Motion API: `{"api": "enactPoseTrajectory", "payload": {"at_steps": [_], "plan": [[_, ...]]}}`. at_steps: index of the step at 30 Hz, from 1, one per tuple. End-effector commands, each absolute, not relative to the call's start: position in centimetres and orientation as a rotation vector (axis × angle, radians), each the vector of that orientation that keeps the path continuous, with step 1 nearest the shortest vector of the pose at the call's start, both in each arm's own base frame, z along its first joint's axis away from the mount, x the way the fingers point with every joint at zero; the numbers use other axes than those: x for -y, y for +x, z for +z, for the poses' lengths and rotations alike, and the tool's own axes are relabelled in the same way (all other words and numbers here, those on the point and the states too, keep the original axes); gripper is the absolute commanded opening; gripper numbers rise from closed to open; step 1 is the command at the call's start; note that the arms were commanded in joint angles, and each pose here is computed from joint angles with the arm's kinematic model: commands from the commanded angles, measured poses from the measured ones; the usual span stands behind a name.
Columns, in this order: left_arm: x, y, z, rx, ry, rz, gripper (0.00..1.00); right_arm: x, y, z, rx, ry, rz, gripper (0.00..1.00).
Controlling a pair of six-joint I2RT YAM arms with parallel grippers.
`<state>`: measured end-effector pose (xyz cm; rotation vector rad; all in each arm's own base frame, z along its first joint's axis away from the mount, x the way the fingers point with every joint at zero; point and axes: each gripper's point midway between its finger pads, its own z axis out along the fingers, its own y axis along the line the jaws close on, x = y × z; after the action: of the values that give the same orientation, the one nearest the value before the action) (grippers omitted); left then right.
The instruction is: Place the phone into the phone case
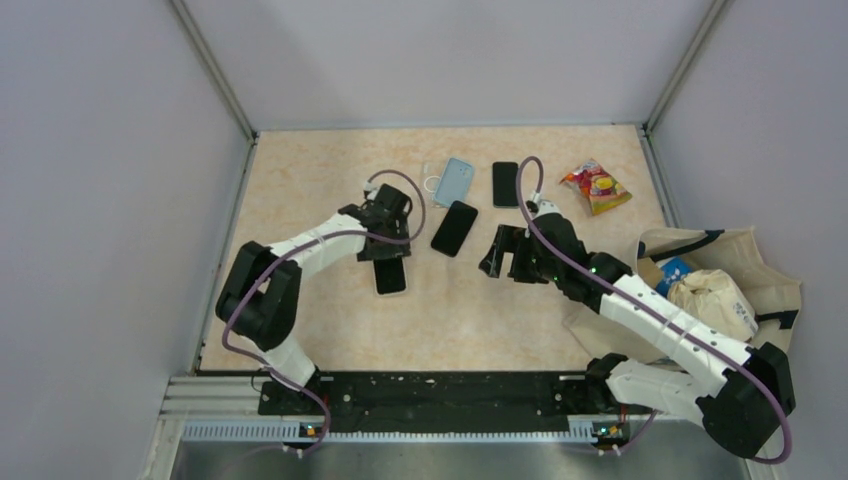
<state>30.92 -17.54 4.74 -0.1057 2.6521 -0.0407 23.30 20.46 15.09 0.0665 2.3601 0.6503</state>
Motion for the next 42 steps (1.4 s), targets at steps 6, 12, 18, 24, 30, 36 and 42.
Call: {"api": "enactPoseTrajectory", "payload": {"at_steps": [6, 12, 18, 24, 30, 36, 42], "plan": [[12.2, 43.3, 9.7, -2.462, -0.357, -0.008, 0.20, -19.5, 24.2, 14.9, -2.358, 0.055, 0.580, 0.88], [9.2, 44.2, 9.4, -2.498, -0.426, 0.021, 0.20, -19.5, 24.6, 14.4, -2.375, 0.030, 0.546, 0.88], [7.7, 41.6, 7.7, -2.631, -0.235, 0.035, 0.20, -19.9, 25.5, 14.1, -2.379, -0.008, 0.524, 0.89], [5.4, 40.0, 5.8, -2.706, -0.111, 0.142, 0.33, -20.1, 25.6, 14.2, -2.379, -0.036, 0.531, 0.90], [5.6, 39.6, 6.1, -2.690, -0.120, 0.100, 0.82, -19.9, 25.5, 14.7, -2.370, -0.058, 0.531, 0.94], [5.8, 40.1, 8.8, -2.613, -0.136, 0.066, 0.99, -19.9, 25.7, 15.0, -2.368, -0.069, 0.527, 0.96], [12.1, 40.8, 11.3, -2.521, -0.043, -0.110, 0.99, -18.5, 27.1, 15.8, -2.349, -0.011, 0.483, 0.97]]}}
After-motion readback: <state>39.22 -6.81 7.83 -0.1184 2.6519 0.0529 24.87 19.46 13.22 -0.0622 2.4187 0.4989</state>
